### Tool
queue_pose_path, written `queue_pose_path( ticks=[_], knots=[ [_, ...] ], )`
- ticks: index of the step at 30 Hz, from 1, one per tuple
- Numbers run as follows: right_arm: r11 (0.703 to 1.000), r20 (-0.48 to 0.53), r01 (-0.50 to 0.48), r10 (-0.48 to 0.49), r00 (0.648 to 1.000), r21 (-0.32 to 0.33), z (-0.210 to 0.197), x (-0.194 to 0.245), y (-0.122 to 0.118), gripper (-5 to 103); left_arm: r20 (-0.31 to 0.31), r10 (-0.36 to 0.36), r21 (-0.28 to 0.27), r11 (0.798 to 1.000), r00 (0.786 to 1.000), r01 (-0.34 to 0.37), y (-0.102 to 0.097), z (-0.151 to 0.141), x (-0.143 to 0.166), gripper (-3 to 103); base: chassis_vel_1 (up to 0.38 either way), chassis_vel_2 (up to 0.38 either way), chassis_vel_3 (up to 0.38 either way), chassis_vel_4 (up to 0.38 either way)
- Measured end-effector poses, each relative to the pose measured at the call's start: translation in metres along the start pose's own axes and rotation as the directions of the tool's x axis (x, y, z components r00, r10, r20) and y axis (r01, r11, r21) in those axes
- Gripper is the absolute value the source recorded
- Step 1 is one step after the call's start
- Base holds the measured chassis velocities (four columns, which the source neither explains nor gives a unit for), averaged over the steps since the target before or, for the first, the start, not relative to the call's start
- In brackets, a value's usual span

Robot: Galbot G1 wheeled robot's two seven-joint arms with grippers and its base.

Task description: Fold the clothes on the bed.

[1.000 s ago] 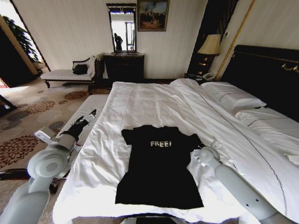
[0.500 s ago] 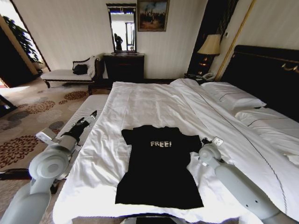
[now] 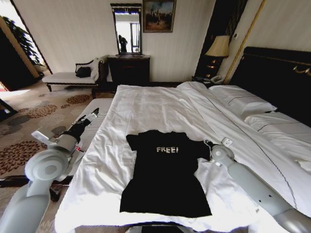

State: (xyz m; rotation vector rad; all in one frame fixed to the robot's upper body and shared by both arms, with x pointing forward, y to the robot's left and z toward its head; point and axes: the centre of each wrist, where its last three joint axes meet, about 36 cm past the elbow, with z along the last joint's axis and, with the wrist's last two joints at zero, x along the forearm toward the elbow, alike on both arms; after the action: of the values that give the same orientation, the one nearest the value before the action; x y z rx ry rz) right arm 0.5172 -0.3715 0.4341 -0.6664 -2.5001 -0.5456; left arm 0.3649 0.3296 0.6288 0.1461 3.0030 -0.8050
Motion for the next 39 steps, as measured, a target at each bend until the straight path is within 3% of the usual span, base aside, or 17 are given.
queue_pose_path(
  ticks=[9, 13, 17, 20, 22, 23, 24, 35, 39],
  knots=[
    [1.0, 0.017, -0.003, 0.003, 1.0, -0.002, -0.002, -0.019, 0.006, 103, -0.014, 0.005, 0.006, 1.0, 1.0, -0.005, -0.003, 0.005, 0.004, 100, 0.0, 0.0, 0.0, 0.0],
    [1.0, 0.015, -0.008, 0.008, 1.0, -0.006, 0.0, -0.026, 0.003, 97, -0.015, 0.006, 0.004, 1.0, 1.0, -0.006, -0.003, 0.005, 0.003, 100, 0.0, 0.0, 0.0, 0.0],
    [1.0, 0.01, -0.003, 0.003, 1.0, -0.014, 0.007, -0.031, 0.0, 86, -0.018, 0.006, 0.002, 1.0, 1.0, -0.006, -0.004, 0.007, 0.003, 100, 0.0, 0.0, 0.0, 0.0],
    [1.0, 0.011, -0.005, 0.006, 1.0, -0.018, 0.009, -0.035, -0.002, 70, -0.021, 0.007, 0.0, 1.0, 1.0, -0.007, -0.005, 0.009, 0.004, 100, 0.0, 0.0, 0.0, 0.0],
    [1.0, 0.012, -0.005, 0.005, 1.0, -0.018, 0.009, -0.036, -0.002, 70, -0.022, 0.006, 0.0, 1.0, 1.0, -0.006, -0.005, 0.009, 0.004, 100, 0.0, 0.0, 0.0, 0.0],
    [1.0, 0.014, -0.003, 0.003, 1.0, -0.018, 0.009, -0.036, -0.002, 59, -0.023, 0.004, -0.001, 1.0, 1.0, -0.004, -0.005, 0.01, 0.005, 100, 0.0, 0.0, 0.0, 0.0],
    [1.0, 0.014, -0.002, 0.002, 1.0, -0.018, 0.009, -0.036, -0.002, 59, -0.024, 0.003, -0.002, 1.0, 1.0, -0.004, -0.004, 0.01, 0.005, 100, 0.0, 0.0, 0.0, 0.0],
    [1.0, 0.027, 0.006, -0.006, 1.0, -0.011, 0.011, -0.034, -0.006, 15, -0.022, -0.004, -0.007, 1.0, 1.0, 0.004, -0.003, 0.009, 0.007, 100, 0.0, 0.0, 0.0, 0.0],
    [1.0, 0.03, 0.011, -0.011, 0.999, -0.01, 0.013, -0.034, -0.008, 5, -0.021, -0.004, -0.008, 1.0, 1.0, 0.004, -0.003, 0.009, 0.007, 100, 0.0, 0.0, 0.0, 0.0]
  ],
)
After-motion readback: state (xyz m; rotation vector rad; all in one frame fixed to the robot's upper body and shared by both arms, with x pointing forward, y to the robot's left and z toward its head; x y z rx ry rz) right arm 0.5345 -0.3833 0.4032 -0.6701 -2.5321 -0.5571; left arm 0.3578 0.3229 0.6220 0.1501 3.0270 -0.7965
